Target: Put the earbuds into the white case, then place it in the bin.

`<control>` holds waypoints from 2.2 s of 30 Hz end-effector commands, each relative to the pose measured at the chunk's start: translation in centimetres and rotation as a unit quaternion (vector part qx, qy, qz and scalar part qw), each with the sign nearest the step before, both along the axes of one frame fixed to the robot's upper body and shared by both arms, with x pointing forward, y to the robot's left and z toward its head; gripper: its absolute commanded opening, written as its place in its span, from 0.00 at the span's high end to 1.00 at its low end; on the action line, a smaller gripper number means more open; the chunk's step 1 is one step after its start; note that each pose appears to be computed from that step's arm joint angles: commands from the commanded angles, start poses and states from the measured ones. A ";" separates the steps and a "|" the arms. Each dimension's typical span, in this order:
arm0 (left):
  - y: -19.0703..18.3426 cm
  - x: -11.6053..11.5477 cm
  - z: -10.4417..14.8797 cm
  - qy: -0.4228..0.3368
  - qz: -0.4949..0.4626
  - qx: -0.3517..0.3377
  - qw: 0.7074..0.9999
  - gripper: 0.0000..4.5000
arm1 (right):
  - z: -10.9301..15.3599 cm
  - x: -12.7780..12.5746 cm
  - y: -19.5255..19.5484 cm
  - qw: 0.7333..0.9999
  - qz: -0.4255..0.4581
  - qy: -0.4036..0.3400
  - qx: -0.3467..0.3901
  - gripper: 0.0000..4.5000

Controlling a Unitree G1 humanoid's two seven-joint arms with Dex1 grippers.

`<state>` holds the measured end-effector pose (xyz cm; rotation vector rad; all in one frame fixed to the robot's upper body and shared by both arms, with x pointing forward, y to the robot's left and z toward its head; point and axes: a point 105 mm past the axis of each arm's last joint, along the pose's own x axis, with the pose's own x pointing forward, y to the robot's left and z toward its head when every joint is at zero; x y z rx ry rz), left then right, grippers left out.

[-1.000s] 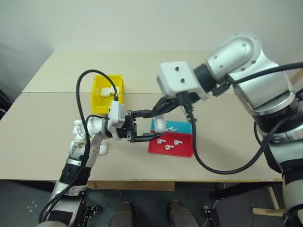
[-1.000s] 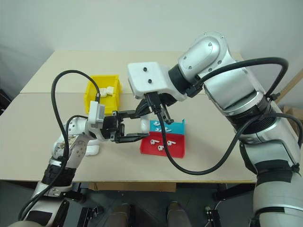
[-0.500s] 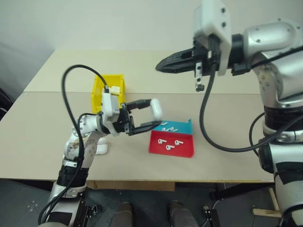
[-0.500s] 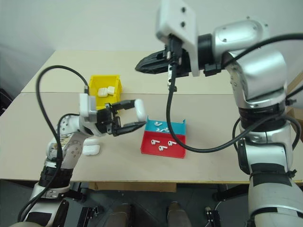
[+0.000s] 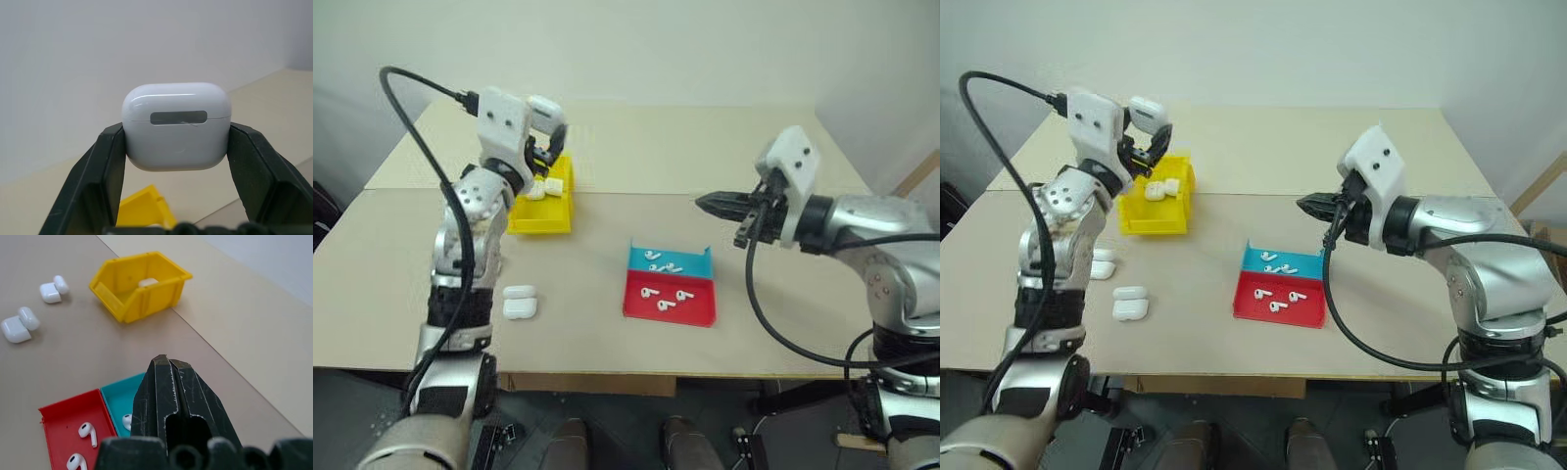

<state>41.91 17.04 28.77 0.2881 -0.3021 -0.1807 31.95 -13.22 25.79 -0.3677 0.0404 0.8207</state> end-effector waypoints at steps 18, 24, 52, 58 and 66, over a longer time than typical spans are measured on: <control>1.9 4.1 -6.0 0.183 0.072 -0.013 0.980 0.16 | -0.6 0.0 -1.5 0.998 -0.061 0.008 -0.001 1.00; 1.6 4.2 -5.3 0.153 0.083 0.008 0.985 0.00 | -0.8 -0.1 -1.5 0.998 -0.061 0.009 -0.007 1.00; -0.8 -13.8 -8.8 0.202 -0.349 0.081 0.911 0.00 | -3.9 -8.5 -6.4 0.970 0.120 -0.060 -0.202 1.00; 1.7 -16.5 -10.2 0.227 -0.358 0.122 0.897 0.00 | -4.8 -9.3 -7.7 0.967 0.109 -0.046 -0.225 1.00; 1.3 -17.4 -9.8 0.218 -0.376 0.116 0.893 0.00 | -5.6 -9.5 -7.4 0.969 0.099 -0.038 -0.225 1.00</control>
